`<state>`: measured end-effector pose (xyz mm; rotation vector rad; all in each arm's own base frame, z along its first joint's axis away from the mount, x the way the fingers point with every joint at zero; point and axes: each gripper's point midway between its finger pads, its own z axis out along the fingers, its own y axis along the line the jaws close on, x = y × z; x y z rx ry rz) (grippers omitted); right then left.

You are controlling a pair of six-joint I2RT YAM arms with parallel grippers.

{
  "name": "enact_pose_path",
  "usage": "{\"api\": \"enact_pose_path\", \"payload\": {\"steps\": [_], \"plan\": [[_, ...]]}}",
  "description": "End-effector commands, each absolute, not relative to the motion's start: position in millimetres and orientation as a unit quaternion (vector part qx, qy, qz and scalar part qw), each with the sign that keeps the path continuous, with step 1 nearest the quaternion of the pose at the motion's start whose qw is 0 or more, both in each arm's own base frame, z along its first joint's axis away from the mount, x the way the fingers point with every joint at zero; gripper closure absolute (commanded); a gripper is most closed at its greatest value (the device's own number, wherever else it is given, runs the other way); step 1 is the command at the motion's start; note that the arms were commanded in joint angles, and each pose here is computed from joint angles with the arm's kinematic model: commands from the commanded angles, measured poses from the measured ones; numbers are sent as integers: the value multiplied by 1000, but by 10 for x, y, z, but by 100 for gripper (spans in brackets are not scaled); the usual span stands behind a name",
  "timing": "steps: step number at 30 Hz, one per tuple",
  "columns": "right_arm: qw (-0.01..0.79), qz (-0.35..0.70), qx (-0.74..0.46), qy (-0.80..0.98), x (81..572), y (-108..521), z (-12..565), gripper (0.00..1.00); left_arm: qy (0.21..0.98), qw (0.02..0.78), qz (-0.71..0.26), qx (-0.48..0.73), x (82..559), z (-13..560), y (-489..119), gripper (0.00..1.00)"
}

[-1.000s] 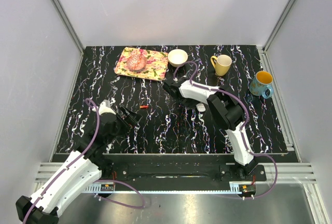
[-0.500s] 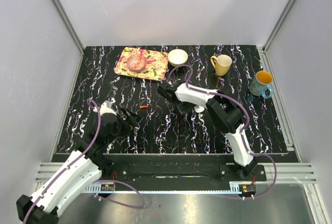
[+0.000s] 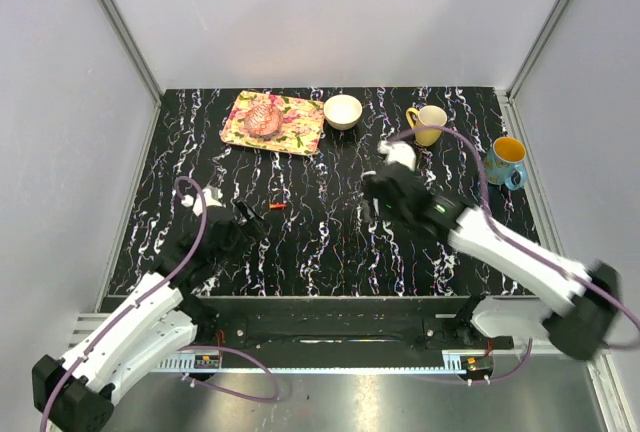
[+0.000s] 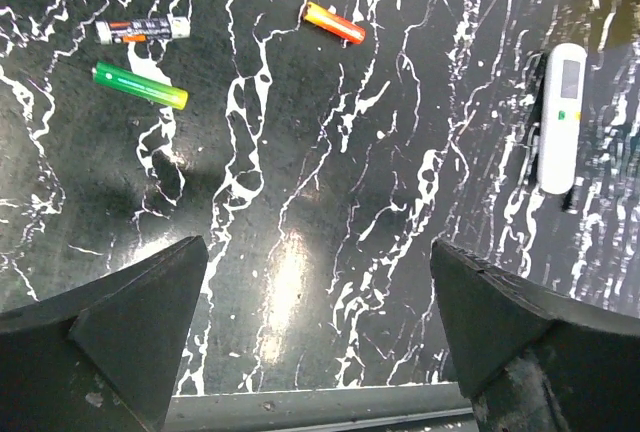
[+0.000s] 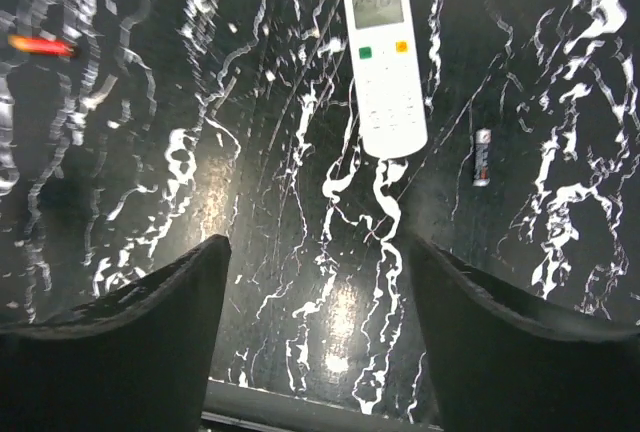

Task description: Load the batteries into the remote control

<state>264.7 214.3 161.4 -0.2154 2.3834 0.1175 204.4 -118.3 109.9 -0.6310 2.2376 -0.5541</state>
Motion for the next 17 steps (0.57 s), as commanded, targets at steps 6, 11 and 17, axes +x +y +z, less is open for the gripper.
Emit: {"api": "enact_pose_path", "payload": {"steps": [6, 11, 17], "plan": [[482, 111, 12, 869, 2394, 1593, 1594, 7, 882, 392, -160, -208, 2272, 1326, -1129, 1], [483, 113, 9, 868, 2432, 1644, 1608, 7, 881, 402, -164, -188, 2316, 1359, -1158, 1], [492, 143, 12, 859, 2464, 1749, 1688, 6, 882, 408, -165, -169, 2335, 1401, -1179, 1]]}}
